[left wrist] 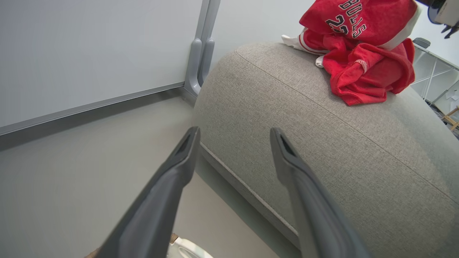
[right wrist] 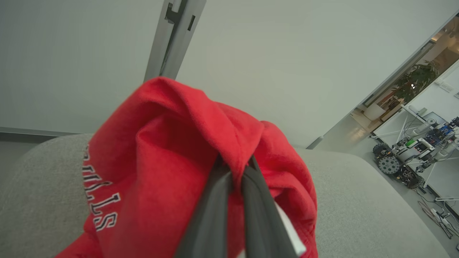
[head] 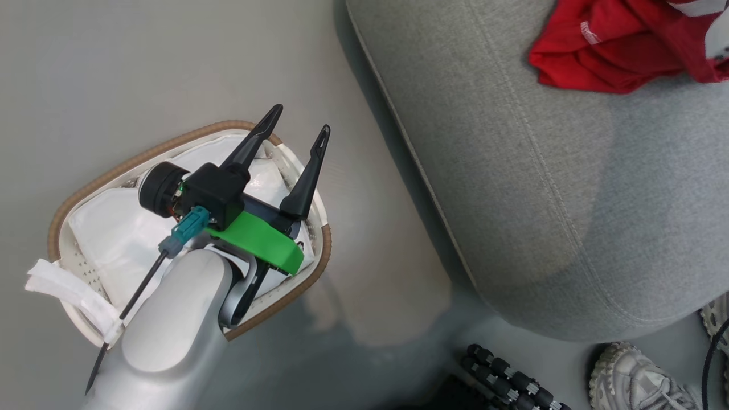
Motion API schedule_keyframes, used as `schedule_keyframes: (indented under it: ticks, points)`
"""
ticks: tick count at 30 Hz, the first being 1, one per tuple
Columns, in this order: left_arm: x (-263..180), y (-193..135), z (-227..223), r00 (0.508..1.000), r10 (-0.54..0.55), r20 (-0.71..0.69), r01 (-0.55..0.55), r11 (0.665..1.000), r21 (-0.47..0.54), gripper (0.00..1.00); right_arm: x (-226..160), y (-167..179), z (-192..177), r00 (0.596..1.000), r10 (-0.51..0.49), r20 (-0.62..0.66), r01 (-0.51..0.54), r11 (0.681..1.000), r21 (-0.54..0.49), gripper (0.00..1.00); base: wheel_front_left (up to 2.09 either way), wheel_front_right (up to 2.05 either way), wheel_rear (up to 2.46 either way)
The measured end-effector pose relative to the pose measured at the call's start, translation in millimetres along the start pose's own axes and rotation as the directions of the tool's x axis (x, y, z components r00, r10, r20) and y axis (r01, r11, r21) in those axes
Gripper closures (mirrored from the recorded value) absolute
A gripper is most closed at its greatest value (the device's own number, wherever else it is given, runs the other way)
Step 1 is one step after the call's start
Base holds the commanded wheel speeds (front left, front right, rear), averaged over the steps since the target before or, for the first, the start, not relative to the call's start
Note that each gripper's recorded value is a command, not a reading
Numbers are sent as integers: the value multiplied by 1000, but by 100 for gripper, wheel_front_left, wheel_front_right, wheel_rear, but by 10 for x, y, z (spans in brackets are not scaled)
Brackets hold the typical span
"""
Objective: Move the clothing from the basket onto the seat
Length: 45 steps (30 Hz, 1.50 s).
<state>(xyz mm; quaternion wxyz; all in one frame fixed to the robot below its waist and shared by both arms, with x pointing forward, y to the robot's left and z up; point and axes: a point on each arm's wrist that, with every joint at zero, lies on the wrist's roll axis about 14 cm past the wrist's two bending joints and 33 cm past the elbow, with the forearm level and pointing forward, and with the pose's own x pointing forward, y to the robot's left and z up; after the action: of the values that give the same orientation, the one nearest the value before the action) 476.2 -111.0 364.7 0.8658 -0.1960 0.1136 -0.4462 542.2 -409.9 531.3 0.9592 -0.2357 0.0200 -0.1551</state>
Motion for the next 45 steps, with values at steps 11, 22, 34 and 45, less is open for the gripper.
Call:
schedule_keyframes:
  ticks: [11, 22, 34, 45]
  points:
    - [-184, 144, -34, 996, 84, -27, -84, 996, -8, 0, -787, 193, -1065, 961, -28, -276, 67, 989, 132, 82, 0, 0, 0]
    - [-333, 13, 287, 989, 147, 24, -147, 989, 5, 0, -1325, -131, -772, 972, -120, -200, 161, 966, 200, 0, 0, 0, 0]
    - [-804, 139, 572, 946, 314, 85, -317, 948, 30, 0, -1326, 461, -140, 999, 34, -8, -30, 953, 300, 0, 0, 0, 0]
    - [-1762, 769, 890, 775, 608, 174, -626, 777, 70, 0, -1234, 1518, 468, 961, 228, 156, -275, 846, 456, 0, 0, 0, 0]
